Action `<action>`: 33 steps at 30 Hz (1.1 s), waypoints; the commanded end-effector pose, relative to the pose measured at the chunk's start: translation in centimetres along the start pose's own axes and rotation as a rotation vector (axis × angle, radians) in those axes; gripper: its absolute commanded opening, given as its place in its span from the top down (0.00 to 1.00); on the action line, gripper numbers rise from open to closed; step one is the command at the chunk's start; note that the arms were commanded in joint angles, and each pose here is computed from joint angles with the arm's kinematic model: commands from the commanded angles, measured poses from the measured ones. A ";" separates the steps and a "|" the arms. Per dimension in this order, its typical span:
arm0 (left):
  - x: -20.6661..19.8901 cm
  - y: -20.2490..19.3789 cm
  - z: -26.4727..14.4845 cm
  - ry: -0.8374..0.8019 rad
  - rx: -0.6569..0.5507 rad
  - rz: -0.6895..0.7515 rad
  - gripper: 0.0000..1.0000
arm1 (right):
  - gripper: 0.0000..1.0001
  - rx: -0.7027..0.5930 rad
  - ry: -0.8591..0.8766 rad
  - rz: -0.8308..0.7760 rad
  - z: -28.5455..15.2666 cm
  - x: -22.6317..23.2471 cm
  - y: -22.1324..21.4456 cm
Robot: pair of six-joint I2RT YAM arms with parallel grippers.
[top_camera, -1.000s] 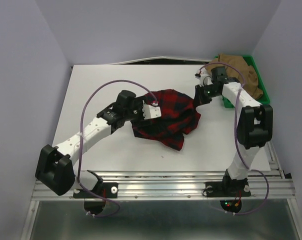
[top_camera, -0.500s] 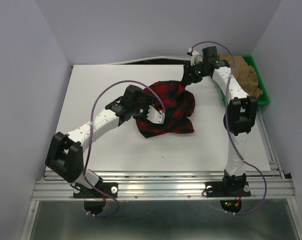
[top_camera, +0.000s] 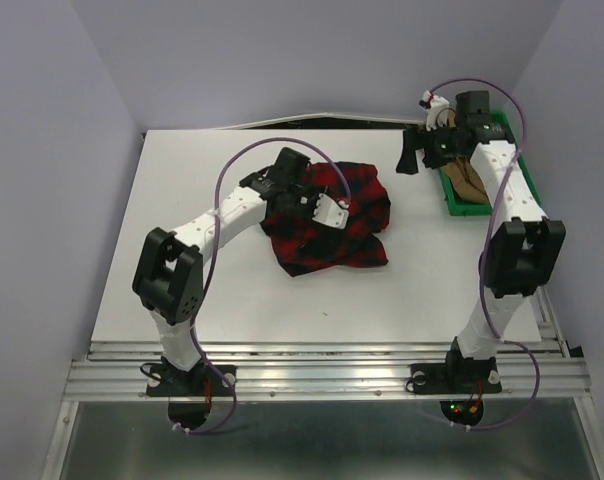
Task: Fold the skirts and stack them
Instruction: Flatten the skirt out
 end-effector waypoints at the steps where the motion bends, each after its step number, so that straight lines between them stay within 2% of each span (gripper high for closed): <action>1: -0.3 1.3 -1.3 -0.058 -0.028 -0.003 0.60 | 0.00 -0.018 0.009 -0.122 -5.3 2.6 -0.5; 4: -1.0 1.4 -1.8 -0.094 -0.023 -0.005 0.62 | 0.00 0.009 0.051 -0.108 -6.1 4.0 -1.9; 6: -1.6 1.2 -1.9 -0.121 -0.009 -0.027 0.69 | 0.00 0.031 0.086 -0.075 -6.5 5.2 -3.3; 10: -0.1 1.7 -3.3 -0.079 0.003 -0.095 1.00 | 0.00 0.061 0.199 0.037 -6.2 7.8 -5.9; 15: 4.7 2.8 -7.7 0.121 0.024 -0.286 1.00 | 0.01 0.045 0.220 0.083 -5.7 8.8 -7.8; 18: 8.9 4.0 -11.5 0.277 -0.028 -0.442 1.00 | 0.03 0.014 0.239 0.045 -5.9 9.3 -7.7; 19: 10.9 3.9 -13.4 0.368 -0.051 -0.541 1.00 | 0.03 0.010 0.249 0.038 -6.0 9.4 -7.7; 22: 13.7 3.5 -16.0 0.489 -0.080 -0.649 1.00 | 0.06 0.005 0.257 -0.010 -6.1 9.4 -7.8; 27: 14.8 2.1 -16.2 0.580 -0.080 -0.839 1.00 | 0.08 -0.006 0.275 -0.033 -6.2 10.2 -8.2; 33: 14.5 0.1 -15.1 0.559 -0.066 -0.970 1.00 | 0.07 -0.035 0.346 -0.036 -4.6 12.3 -9.2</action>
Point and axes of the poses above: each gripper's point midway between its finger pads, its own z axis out along the fingers, its own x axis along the line the jaws close on, y = z × x, the point moved 2 cm from there along -z, back along the fingers, and after that the axes turned 8 degrees about -z, right-handed, at the moved point
